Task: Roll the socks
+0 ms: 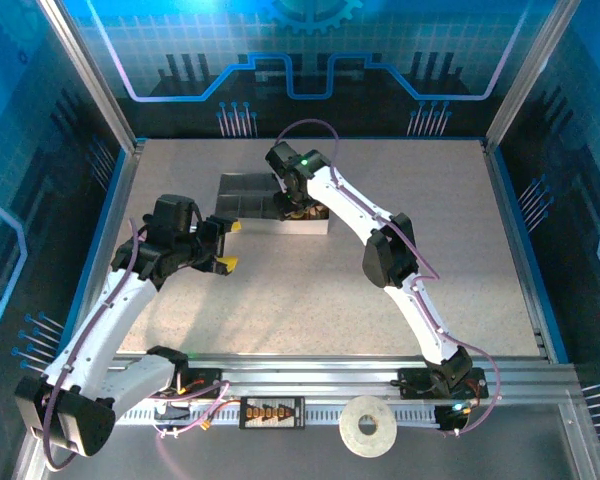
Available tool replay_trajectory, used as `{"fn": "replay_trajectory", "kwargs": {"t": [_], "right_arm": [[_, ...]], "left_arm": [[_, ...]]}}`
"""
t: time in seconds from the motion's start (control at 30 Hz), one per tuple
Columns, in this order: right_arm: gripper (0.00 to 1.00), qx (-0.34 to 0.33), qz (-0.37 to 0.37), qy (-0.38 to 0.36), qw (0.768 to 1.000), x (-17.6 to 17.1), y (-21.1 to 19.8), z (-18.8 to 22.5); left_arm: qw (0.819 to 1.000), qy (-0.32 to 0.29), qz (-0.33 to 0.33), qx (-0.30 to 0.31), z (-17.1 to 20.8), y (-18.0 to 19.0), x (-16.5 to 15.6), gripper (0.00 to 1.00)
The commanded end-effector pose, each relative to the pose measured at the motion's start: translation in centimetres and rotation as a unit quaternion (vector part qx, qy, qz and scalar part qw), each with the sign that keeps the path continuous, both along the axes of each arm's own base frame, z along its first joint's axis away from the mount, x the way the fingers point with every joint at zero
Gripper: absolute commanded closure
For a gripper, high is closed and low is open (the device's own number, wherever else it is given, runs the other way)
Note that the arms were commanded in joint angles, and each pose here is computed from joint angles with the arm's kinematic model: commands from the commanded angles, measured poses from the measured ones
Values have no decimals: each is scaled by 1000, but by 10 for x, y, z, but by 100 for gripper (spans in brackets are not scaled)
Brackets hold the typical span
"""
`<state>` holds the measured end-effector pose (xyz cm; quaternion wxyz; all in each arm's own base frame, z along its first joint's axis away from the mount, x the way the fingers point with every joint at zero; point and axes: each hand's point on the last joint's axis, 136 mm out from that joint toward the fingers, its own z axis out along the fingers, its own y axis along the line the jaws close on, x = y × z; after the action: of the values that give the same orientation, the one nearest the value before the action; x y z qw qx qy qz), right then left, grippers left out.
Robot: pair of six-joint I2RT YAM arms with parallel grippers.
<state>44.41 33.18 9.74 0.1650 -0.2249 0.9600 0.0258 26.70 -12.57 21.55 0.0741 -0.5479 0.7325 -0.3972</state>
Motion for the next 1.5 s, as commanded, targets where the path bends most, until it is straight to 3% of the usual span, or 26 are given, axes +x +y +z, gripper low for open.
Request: {"fn": "replay_trajectory", "kwargs": {"t": [0.0,0.33,0.87,1.03,1.27,1.47], "right_arm": [[38,14,-23,12,1000,-5,-11,22],[33,37,-52,14,998,-2,-15,32],[39,89,-88,29,992,-1,-17,51],[49,93,-88,21,991,0,-18,58],[61,61,-95,45,993,-2,-27,28],[82,31,-98,38,994,8,-38,10]], "left_arm": [[1000,-6,-4,-9,8,-2,2,30],[1000,-6,-5,-8,8,-2,2,31],[1000,-3,-5,-10,5,-3,2,31],[1000,-3,-5,-10,5,-3,2,31],[1000,-5,-6,-12,5,-3,3,32],[1000,-4,-6,-13,5,-3,2,32]]}}
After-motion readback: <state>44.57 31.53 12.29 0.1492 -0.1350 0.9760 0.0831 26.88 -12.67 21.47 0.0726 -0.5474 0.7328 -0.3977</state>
